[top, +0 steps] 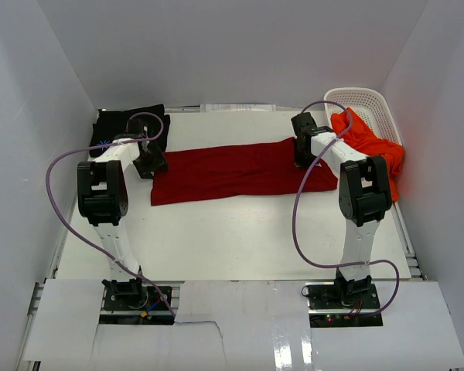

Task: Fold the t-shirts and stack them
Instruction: Fold the other side of the tshirt into a rectangle, then rotate the tshirt 90 degrees

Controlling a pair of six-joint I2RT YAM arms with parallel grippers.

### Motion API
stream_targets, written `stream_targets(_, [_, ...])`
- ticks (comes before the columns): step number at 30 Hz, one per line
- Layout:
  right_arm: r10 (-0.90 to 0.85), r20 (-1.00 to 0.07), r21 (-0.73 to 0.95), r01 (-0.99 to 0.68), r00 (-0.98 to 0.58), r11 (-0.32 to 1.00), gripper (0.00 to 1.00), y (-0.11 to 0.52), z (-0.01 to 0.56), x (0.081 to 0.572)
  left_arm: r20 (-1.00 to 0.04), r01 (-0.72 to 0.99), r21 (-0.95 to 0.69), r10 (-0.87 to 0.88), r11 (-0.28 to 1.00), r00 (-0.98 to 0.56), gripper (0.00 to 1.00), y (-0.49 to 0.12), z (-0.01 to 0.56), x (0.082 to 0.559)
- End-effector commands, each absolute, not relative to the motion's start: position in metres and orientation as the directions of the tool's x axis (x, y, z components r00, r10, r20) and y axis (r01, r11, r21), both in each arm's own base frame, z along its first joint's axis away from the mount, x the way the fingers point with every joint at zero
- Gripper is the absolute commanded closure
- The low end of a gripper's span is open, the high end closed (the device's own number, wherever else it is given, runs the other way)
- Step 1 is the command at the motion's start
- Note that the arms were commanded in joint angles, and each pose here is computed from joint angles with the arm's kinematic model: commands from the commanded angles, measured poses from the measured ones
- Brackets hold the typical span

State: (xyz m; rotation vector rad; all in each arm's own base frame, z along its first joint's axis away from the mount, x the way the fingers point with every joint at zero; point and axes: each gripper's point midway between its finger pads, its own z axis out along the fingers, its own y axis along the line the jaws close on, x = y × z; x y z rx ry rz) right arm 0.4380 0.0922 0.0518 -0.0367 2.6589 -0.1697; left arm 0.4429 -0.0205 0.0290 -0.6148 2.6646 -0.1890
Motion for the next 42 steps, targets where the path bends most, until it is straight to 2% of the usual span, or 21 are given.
stream_targets(1, [-0.039, -0.426, -0.145, 0.026, -0.904, 0.989, 0.89, 0.085, 0.041, 0.432, -0.378, -0.402, -0.211, -0.454, 0.891, -0.807, 0.34, -0.015, 0.043, 0.452])
stream_targets(5, [-0.038, -0.409, -0.142, 0.023, -0.912, 0.99, 0.92, 0.085, 0.034, 0.427, -0.371, -0.411, -0.203, -0.458, 0.889, -0.808, 0.36, -0.014, 0.04, 0.453])
stream_targets(18, [-0.01, -0.328, -0.191, 0.056, -0.945, 0.98, 0.92, 0.068, 0.006, 0.407, -0.403, -0.444, -0.148, -0.464, 0.884, -0.789, 0.46, -0.001, 0.048, 0.456])
stream_targets(26, [0.0, -0.33, -0.176, 0.061, -0.944, 0.982, 0.92, 0.067, 0.007, 0.411, -0.389, -0.463, -0.118, -0.47, 0.879, -0.792, 0.34, 0.003, 0.045, 0.45])
stream_targets(32, [0.004, -0.381, -0.149, 0.065, -0.924, 0.987, 0.92, 0.072, 0.029, 0.422, -0.492, -0.456, -0.17, -0.476, 0.873, -0.729, 0.31, 0.004, 0.106, 0.45])
stream_targets(36, [0.016, -0.421, -0.13, 0.078, -0.907, 0.988, 0.89, 0.072, 0.047, 0.422, -0.517, -0.408, -0.232, -0.467, 0.883, -0.717, 0.3, -0.018, 0.138, 0.438])
stream_targets(42, [0.038, -0.482, -0.158, 0.129, -0.875, 0.979, 0.85, 0.057, 0.07, 0.402, -0.539, -0.328, -0.284, -0.433, 0.901, -0.722, 0.28, -0.039, 0.157, 0.41])
